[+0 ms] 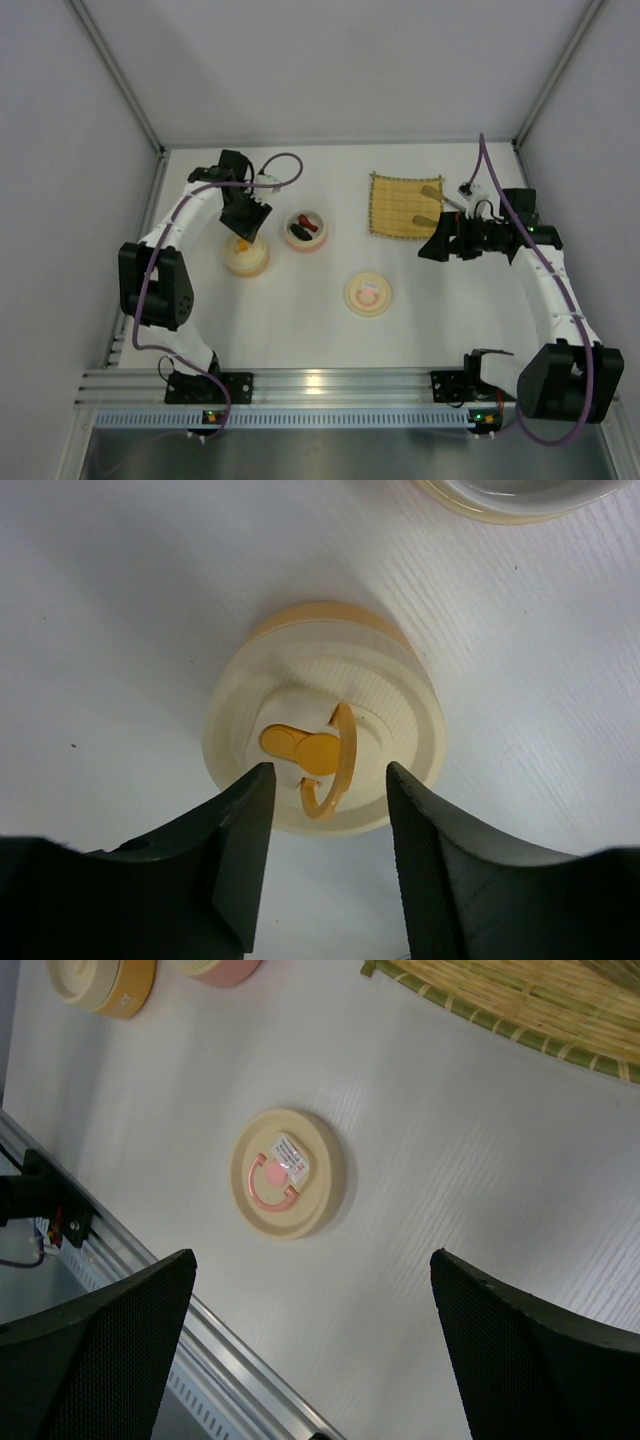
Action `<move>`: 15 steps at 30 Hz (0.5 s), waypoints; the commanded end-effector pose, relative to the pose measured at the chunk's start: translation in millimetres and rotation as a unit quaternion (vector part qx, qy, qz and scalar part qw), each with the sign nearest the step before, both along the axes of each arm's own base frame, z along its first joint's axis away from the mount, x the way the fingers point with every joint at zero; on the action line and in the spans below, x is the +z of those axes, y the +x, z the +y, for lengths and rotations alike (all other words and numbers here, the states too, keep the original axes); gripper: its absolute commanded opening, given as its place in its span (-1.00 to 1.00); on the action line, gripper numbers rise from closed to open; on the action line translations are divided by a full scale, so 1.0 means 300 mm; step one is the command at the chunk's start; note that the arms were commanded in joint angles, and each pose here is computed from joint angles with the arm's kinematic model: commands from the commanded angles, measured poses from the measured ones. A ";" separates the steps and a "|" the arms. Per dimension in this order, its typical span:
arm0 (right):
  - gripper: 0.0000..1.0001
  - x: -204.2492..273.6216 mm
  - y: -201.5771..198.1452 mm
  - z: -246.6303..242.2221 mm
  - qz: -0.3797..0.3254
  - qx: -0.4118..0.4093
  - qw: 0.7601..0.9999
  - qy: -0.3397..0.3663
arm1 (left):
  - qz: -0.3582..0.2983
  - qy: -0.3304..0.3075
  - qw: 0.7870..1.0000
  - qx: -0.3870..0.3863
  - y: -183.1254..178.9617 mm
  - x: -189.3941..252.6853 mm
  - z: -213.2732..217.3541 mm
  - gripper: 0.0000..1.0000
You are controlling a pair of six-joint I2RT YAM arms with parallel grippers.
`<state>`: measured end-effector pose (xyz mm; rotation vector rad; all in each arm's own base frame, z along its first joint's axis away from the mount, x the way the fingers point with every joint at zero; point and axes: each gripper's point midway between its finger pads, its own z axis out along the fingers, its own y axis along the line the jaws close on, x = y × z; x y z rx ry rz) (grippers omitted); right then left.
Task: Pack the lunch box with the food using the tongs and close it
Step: Adjust the box lid on the packing box.
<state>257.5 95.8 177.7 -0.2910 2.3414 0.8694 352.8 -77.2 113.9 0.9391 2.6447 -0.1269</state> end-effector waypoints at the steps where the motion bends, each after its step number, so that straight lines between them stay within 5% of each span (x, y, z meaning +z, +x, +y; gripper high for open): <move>1: 0.99 0.027 0.010 -0.007 -0.030 0.005 1.000 0.000 | -0.037 0.010 0.999 0.011 0.009 0.092 0.017 0.03; 6: 0.99 0.027 0.011 -0.007 -0.030 0.004 1.000 0.000 | -0.044 0.023 0.999 0.007 -0.005 0.094 0.037 -0.55; 15: 0.99 0.030 0.012 -0.006 -0.031 0.005 1.000 0.001 | -0.036 0.044 0.998 0.008 -0.034 0.047 0.066 -0.63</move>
